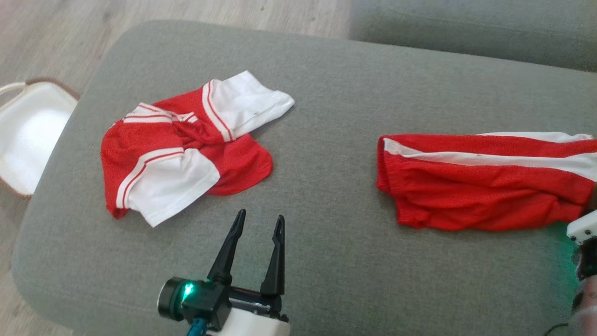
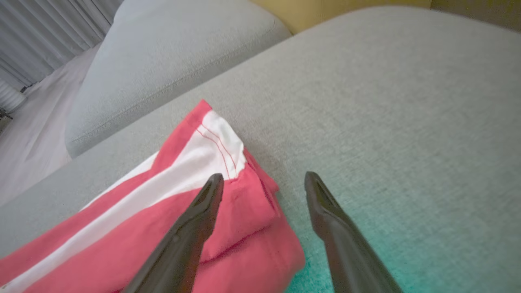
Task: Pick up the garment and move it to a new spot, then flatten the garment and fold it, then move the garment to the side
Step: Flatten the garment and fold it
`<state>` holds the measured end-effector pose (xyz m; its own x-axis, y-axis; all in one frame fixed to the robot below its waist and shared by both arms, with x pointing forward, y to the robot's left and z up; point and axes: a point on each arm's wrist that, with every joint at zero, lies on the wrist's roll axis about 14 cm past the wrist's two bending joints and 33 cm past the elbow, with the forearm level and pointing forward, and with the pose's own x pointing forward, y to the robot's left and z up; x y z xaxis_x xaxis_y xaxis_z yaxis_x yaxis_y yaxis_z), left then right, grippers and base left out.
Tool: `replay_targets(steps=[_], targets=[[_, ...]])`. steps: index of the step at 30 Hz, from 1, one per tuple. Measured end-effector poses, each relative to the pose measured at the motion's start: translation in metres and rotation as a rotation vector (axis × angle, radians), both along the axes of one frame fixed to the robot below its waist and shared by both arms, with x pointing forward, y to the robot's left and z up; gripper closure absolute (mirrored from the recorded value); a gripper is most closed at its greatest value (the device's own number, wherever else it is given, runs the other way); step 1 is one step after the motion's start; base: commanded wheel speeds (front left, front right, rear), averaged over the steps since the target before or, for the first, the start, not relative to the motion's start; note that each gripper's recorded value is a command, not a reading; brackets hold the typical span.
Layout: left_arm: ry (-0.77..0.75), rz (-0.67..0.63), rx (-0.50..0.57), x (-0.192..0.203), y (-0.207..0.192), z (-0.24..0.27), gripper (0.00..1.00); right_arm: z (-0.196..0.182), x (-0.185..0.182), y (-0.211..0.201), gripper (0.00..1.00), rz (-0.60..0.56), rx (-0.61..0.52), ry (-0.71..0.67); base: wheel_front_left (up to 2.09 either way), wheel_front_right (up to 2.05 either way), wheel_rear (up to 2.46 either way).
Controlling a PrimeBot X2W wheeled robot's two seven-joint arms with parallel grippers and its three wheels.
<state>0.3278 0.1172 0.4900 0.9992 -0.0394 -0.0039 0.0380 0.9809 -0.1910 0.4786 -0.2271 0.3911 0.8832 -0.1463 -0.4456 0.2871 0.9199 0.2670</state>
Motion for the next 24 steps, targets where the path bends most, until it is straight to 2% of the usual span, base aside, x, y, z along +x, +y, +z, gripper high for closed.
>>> replay_targets(steps=[5,7,8,9,10,16,24], targets=[[0.028,0.012,-0.014,0.002,0.003,-0.007,0.0,-0.034,-0.004,0.003,0.0,-0.011,0.032,0.14,0.0,0.0,0.0],[0.038,0.006,-0.02,0.004,0.001,-0.01,0.0,-0.037,0.003,0.009,0.0,-0.025,0.079,0.157,0.0,0.0,0.0],[0.038,0.003,-0.021,0.006,0.0,-0.01,0.0,-0.035,0.007,0.012,0.41,-0.024,0.094,0.152,0.0,0.0,0.0],[0.035,-0.002,-0.021,0.008,-0.001,-0.009,0.0,-0.032,0.011,0.015,0.87,-0.022,0.107,0.147,0.0,0.0,0.0],[0.03,-0.008,-0.02,0.01,-0.002,-0.007,0.0,-0.03,0.013,0.018,1.0,-0.015,0.114,0.144,0.0,0.0,0.0],[0.021,-0.045,-0.023,0.014,-0.012,-0.006,0.0,-0.023,0.009,0.022,1.0,0.009,0.086,0.104,0.0,0.0,0.0],[-0.011,-0.126,-0.034,0.019,-0.035,0.003,0.0,0.004,-0.007,-0.014,1.0,-0.05,0.052,0.014,0.0,0.0,0.0]])
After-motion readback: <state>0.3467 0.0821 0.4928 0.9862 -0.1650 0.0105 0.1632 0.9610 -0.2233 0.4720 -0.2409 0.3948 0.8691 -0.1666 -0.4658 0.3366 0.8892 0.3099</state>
